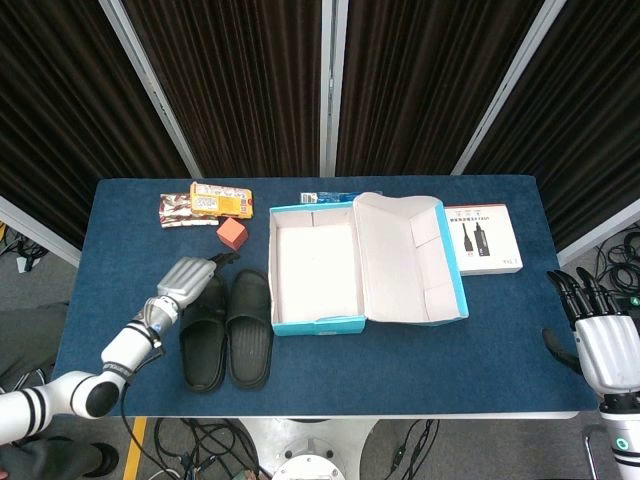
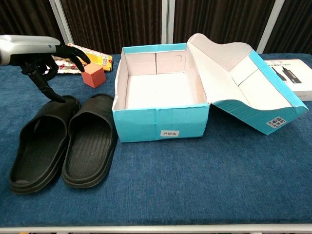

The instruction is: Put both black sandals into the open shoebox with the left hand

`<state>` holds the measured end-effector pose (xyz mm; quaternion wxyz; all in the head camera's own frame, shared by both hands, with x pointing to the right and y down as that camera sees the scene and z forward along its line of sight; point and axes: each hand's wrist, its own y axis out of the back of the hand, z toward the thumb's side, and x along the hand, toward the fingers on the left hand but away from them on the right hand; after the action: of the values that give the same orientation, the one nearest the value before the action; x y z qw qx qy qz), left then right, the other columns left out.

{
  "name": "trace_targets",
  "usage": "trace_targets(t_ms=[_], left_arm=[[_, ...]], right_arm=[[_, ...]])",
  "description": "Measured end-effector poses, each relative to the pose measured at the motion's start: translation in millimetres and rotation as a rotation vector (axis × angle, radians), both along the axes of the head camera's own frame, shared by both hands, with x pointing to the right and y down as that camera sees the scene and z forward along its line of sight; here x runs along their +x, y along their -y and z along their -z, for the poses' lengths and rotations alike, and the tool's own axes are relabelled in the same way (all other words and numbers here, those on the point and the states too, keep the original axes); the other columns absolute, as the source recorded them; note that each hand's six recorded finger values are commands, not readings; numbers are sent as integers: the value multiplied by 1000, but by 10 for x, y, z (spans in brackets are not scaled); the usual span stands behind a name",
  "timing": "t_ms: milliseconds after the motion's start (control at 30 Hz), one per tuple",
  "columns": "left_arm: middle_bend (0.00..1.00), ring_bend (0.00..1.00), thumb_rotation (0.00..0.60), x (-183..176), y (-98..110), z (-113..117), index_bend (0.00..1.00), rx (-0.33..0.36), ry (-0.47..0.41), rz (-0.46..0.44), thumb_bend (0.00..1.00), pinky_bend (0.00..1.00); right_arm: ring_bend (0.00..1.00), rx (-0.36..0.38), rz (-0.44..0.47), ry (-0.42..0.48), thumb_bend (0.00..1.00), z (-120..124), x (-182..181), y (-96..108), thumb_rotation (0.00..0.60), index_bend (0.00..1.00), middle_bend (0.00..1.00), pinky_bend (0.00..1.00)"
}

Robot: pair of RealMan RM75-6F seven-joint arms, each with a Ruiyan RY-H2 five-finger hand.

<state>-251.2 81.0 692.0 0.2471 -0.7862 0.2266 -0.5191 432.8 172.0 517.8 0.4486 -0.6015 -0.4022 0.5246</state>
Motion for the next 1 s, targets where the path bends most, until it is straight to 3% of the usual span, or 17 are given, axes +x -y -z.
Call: trace_targets(t_ms=[400,567,833,1000], left_arm=[[135,732,600,207,-71,-241,99,-87,70,-19,90,904],[122,731,559,209,-98,-304,92,-112,87,-3,90,904],[115,731,547,190,-87,-401,90,-77,166,-13,90,900],[130,732,573,194,-129,-484,96,-126,188,-13,90,897]], right_arm=[[42,-3,-12,3,228,-25,58,-37,600,76,114,187],[42,1,-17,6,228,-21,74,-50,600,75,100,187],[44,-11,-24,5,230,-51,96,-67,600,76,99,187],[44,-13,-29,10,230,-69,102,-67,600,76,96,187]])
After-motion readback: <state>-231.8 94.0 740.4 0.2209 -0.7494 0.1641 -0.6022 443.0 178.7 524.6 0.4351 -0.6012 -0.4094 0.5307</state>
